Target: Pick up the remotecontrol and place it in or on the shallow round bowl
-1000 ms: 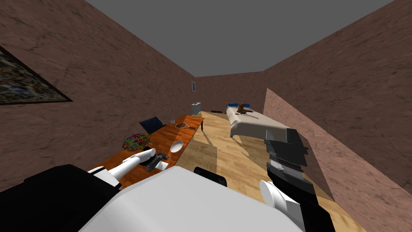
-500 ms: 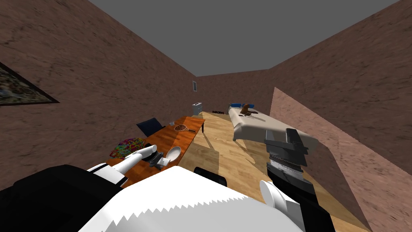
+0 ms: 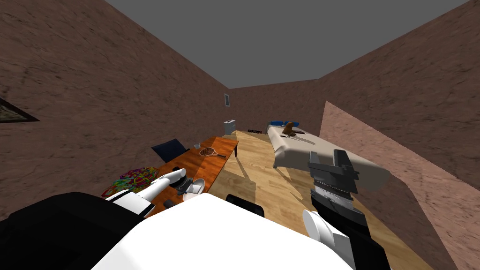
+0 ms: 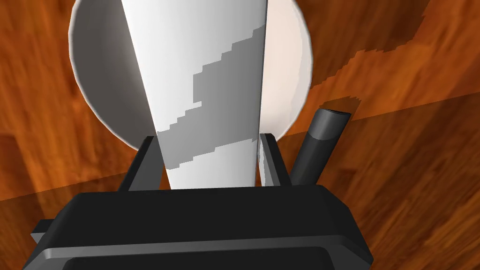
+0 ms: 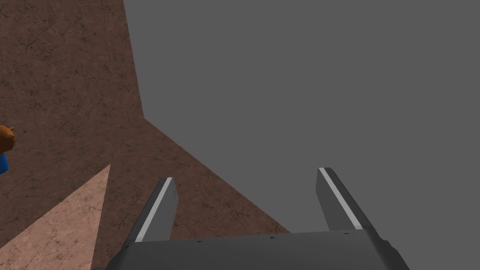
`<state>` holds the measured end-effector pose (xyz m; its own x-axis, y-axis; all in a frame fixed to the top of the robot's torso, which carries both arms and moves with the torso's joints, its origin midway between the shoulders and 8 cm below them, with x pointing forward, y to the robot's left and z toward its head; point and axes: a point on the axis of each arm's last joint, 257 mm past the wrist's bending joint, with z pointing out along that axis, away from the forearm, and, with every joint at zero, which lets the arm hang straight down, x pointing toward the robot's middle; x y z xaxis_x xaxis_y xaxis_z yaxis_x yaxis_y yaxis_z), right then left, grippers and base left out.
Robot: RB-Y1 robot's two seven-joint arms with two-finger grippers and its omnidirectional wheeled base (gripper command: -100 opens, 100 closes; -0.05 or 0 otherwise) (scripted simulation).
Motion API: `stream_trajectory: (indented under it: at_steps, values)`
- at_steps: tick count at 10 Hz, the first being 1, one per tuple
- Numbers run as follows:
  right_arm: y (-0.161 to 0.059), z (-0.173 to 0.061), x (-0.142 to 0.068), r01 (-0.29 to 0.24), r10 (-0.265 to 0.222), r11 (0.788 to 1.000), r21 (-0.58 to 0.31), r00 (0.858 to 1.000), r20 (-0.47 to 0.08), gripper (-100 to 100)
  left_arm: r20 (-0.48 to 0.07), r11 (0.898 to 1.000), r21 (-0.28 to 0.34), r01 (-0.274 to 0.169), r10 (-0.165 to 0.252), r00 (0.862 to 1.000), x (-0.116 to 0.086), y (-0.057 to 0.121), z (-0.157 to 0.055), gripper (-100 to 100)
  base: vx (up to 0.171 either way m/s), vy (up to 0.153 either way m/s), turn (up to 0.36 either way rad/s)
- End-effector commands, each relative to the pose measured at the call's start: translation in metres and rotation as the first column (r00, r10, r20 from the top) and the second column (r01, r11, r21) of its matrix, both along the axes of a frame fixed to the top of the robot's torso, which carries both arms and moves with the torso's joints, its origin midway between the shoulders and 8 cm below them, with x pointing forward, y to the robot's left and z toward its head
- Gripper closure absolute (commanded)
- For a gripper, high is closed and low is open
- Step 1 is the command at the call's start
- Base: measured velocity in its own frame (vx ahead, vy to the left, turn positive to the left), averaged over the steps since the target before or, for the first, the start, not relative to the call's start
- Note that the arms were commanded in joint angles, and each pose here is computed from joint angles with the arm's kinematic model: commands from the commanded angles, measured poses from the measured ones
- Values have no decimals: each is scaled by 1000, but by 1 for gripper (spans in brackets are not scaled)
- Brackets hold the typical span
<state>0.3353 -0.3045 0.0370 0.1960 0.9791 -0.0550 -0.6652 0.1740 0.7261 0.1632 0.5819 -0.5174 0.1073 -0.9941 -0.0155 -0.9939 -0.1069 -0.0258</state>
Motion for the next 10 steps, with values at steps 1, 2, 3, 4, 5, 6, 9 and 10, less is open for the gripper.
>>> stream_trajectory:
  at_steps: [1,2,3,4,5,6,9,10]
  values:
    - [0,0,0,0,0,1000,0,1000,0,0,0,1000,0,0,0,1000,0,0,0,100,76,10,-1]
    - [0,0,0,0,0,1000,0,1000,0,0,1,1000,-2,-3,3,1000,1,-1,0,-100,17,2,-4]
    - [0,0,0,0,0,1000,0,1000,0,0,2,1000,-2,-3,3,1000,1,-1,0,-100,8,1,0]
    - [0,0,0,0,0,1000,0,1000,0,0,2,1000,-2,-3,3,1000,2,-1,0,-100,0,0,0]
    - [0,0,0,0,0,1000,0,1000,0,0,2,1000,-2,-3,3,1000,2,-1,0,-100,0,0,0]
    - [0,0,0,0,0,1000,0,1000,0,0,3,1000,-2,-2,2,1000,2,-1,0,-100,0,0,0]
    - [0,0,0,0,0,1000,0,1000,1,0,15,999,17,-38,38,999,24,3,5,-100,-84,42,-104]
    - [0,0,0,0,0,1000,0,1000,0,0,22,995,3,-96,96,995,32,0,4,-100,-195,97,-202]
